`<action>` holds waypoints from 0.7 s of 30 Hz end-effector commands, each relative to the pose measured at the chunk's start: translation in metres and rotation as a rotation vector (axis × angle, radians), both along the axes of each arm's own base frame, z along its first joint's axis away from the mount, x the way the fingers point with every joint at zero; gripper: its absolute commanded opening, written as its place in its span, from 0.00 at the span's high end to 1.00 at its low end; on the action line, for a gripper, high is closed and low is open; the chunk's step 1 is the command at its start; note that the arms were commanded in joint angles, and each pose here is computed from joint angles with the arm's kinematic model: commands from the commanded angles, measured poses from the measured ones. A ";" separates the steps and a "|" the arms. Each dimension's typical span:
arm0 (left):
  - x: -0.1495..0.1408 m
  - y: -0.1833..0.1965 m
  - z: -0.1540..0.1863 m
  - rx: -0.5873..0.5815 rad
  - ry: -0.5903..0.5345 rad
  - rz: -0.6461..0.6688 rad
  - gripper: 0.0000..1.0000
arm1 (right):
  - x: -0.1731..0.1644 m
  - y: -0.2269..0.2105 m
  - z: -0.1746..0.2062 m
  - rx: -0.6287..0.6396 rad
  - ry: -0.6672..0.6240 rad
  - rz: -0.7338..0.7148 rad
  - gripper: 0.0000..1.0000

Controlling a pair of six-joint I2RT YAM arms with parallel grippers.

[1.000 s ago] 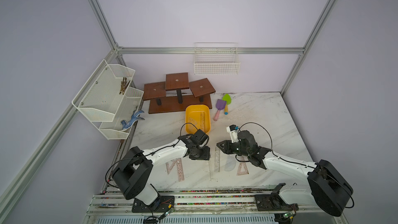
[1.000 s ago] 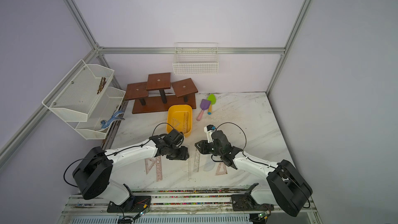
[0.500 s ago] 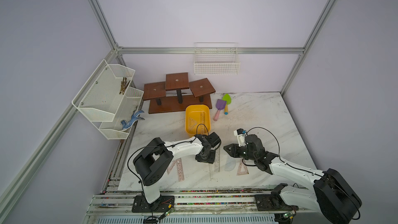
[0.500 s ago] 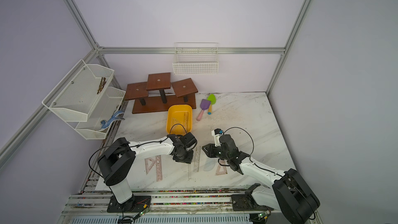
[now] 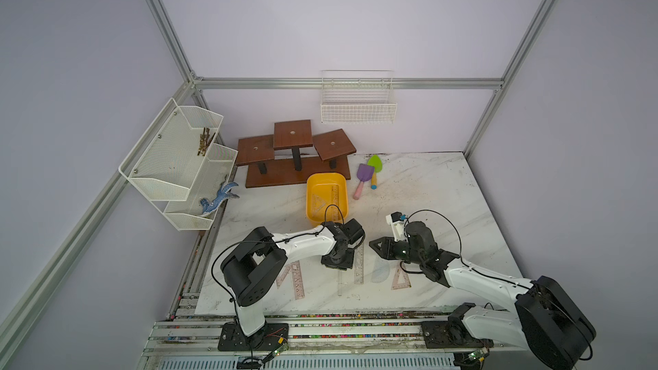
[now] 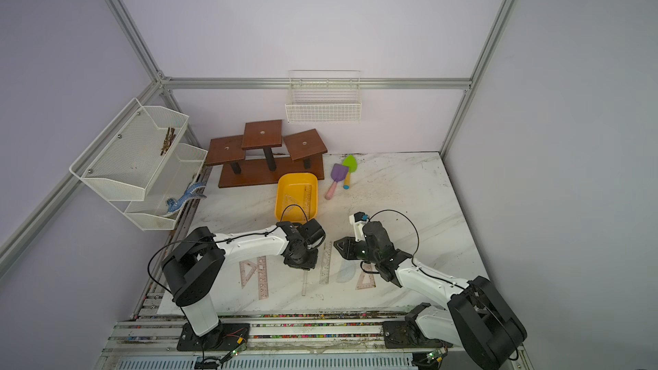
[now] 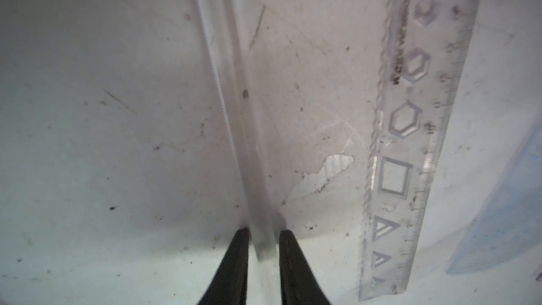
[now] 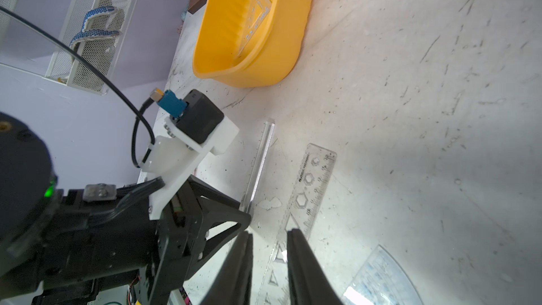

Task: Put the scattered rulers into the storage box
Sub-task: Pick up the ruler from the center of the board.

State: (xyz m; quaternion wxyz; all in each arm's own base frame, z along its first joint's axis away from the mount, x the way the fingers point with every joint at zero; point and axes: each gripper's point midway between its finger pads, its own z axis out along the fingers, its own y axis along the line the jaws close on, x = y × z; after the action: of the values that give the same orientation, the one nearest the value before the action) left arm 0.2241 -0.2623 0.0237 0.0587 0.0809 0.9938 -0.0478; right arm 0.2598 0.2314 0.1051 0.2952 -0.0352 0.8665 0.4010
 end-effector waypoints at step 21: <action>0.101 0.013 0.124 -0.010 -0.258 -0.008 1.00 | 0.040 0.003 0.031 -0.042 -0.093 -0.041 0.73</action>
State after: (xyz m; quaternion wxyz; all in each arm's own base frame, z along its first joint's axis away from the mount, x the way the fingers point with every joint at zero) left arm 0.2974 -0.2726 0.1115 0.1484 0.0803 0.9838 -0.0605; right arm 0.2876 0.2357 0.1302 0.3282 -0.0400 0.8605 0.3877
